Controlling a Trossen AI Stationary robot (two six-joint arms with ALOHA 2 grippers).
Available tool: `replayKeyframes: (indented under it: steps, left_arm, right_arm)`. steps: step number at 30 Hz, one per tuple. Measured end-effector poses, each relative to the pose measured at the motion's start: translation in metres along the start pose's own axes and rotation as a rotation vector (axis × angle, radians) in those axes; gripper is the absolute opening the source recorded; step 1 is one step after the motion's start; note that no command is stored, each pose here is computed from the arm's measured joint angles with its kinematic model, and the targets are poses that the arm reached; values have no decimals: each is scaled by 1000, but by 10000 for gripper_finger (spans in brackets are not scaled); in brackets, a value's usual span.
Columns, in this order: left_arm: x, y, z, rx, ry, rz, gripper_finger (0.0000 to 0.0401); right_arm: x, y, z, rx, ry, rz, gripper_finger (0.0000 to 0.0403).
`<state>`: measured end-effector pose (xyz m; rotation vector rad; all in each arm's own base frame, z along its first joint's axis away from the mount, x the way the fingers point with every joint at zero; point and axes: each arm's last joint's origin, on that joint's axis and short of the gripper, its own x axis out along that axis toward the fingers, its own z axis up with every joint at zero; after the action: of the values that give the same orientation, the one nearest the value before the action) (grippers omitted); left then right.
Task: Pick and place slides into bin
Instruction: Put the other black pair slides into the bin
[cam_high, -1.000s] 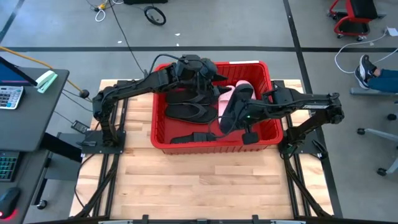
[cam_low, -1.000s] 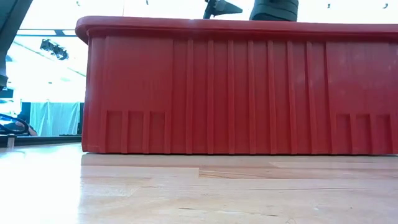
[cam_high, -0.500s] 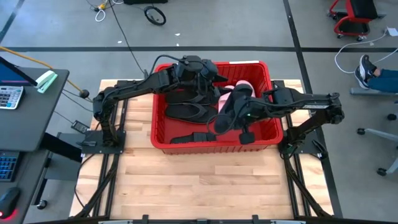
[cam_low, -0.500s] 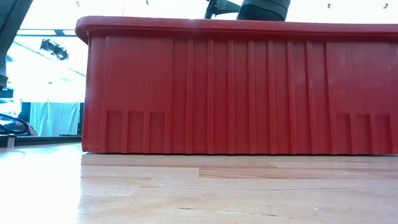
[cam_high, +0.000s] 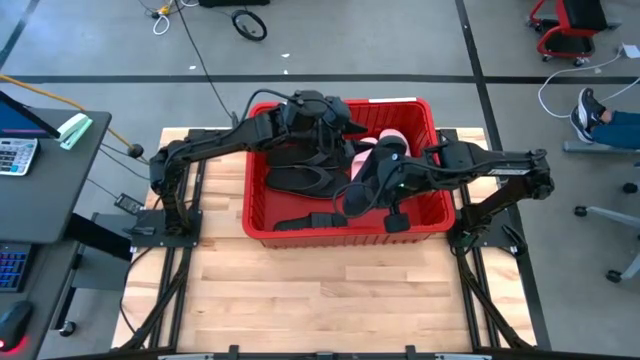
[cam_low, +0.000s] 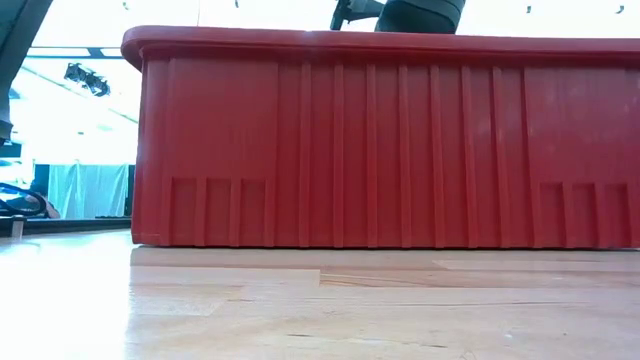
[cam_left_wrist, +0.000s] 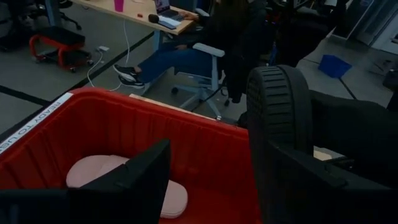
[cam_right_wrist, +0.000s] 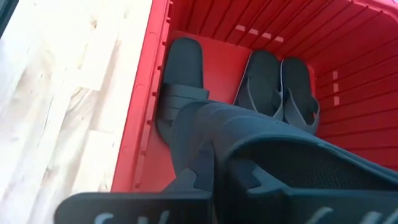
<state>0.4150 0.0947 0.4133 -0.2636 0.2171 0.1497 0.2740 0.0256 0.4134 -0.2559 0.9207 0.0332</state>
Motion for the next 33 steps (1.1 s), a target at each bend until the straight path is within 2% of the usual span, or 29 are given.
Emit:
replayKeyframes:
  steps: [11, 33]
  left_arm:
    - [0, -3, 2, 35, -24, 17, 276]
    - [0, -12, -2, 87, -3, 10, 291]
  right_arm:
    - [0, 0, 0, 70, 1, 8, 10]
    - [0, 0, 0, 101, -3, 9, 9]
